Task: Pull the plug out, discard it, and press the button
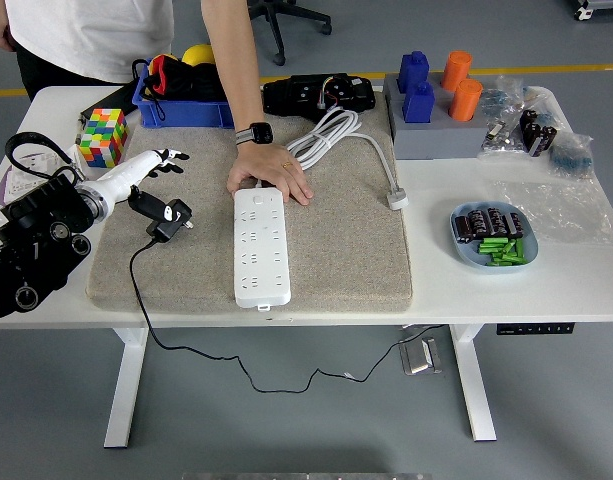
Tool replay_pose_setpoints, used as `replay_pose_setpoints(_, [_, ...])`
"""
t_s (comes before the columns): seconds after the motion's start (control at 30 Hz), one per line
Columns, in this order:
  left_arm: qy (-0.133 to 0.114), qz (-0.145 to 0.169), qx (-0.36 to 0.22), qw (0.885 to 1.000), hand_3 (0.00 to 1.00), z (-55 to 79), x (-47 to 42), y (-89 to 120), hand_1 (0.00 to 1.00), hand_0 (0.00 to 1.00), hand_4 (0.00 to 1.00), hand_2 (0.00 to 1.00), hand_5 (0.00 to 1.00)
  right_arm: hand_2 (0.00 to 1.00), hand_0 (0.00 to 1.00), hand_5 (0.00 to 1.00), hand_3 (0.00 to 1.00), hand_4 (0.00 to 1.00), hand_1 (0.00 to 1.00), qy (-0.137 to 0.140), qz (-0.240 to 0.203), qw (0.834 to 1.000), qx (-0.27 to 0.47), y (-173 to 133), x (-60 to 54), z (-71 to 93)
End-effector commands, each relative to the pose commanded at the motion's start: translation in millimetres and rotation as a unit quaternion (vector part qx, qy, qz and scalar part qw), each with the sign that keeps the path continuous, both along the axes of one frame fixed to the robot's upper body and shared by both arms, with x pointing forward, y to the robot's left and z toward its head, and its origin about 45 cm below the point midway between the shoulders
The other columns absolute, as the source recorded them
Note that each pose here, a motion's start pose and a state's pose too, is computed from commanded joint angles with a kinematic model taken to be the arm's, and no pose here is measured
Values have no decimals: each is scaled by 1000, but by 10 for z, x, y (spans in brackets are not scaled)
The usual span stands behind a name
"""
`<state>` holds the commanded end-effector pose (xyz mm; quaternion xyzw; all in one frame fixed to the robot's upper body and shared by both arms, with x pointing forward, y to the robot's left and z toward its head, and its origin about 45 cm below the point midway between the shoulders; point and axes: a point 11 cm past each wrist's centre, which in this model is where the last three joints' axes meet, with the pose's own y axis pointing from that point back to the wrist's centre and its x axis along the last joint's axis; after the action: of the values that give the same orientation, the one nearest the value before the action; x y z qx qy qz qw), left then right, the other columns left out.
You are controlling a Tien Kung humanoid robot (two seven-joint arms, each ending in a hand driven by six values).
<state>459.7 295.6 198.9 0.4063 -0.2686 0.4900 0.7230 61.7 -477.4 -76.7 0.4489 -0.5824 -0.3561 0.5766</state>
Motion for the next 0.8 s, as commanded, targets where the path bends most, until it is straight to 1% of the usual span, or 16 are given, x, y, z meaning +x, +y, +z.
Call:
replay_pose_setpoints(0.07, [-15,-18,-12,1000,965,141,13,-130,933,867,998,911,216,724,767,658,713,883,729,0,0,1000,0,4,-7,-3])
replay_pose_setpoints(0.1, [-18,-26,-17,999,968,182,12,-187,834,799,998,816,265,724,767,658,713,883,729,0,-1,1000,1,6,-9,-4])
replay_pose_setpoints(0.13, [-20,-30,-19,999,968,205,10,-222,834,799,998,816,265,724,767,658,713,883,729,0,-1,1000,1,7,-10,-5])
replay_pose_setpoints(0.2, [-16,-49,-28,998,968,258,0,-371,834,799,998,816,265,724,767,658,713,883,729,-1,0,1000,2,17,2,-6])
replay_pose_setpoints(0.27, [-5,-58,-24,998,968,241,-5,-448,834,799,998,816,265,724,767,658,713,883,729,-2,-1,1000,2,21,7,-7])
replay_pose_setpoints(0.3, [2,-61,-20,998,908,221,-1,-486,502,329,762,481,2,724,767,658,713,883,729,-2,-1,1000,2,22,9,-8])
replay_pose_setpoints(0.47, [25,-72,8,997,908,116,38,-640,502,329,762,481,2,724,767,658,713,883,729,-1,-2,1000,2,17,2,-8])
replay_pose_setpoints(0.5, [29,-74,11,997,845,103,43,-667,353,243,558,336,2,724,767,658,713,883,729,-1,-2,1000,2,15,1,-7])
replay_pose_setpoints(0.57, [41,-76,29,996,845,75,64,-741,353,243,558,336,2,724,767,658,713,883,729,0,-2,1000,1,12,-3,-7])
replay_pose_setpoints(0.6, [44,-76,31,996,845,68,66,-750,353,243,558,336,2,724,767,658,713,883,729,0,-2,1000,1,12,-4,-7])
replay_pose_setpoints(0.67, [61,-73,45,994,845,29,85,-801,353,243,558,336,2,724,767,658,713,883,729,0,-1,1000,1,13,-1,-6])
replay_pose_setpoints(0.7, [69,-71,51,994,795,8,92,-822,47,69,40,126,2,724,767,658,713,883,729,-1,-1,1000,2,15,2,-6])
replay_pose_setpoints(0.8, [92,-66,67,991,795,-51,105,-859,47,69,40,126,2,724,767,658,713,883,729,-1,0,1000,2,20,4,-9])
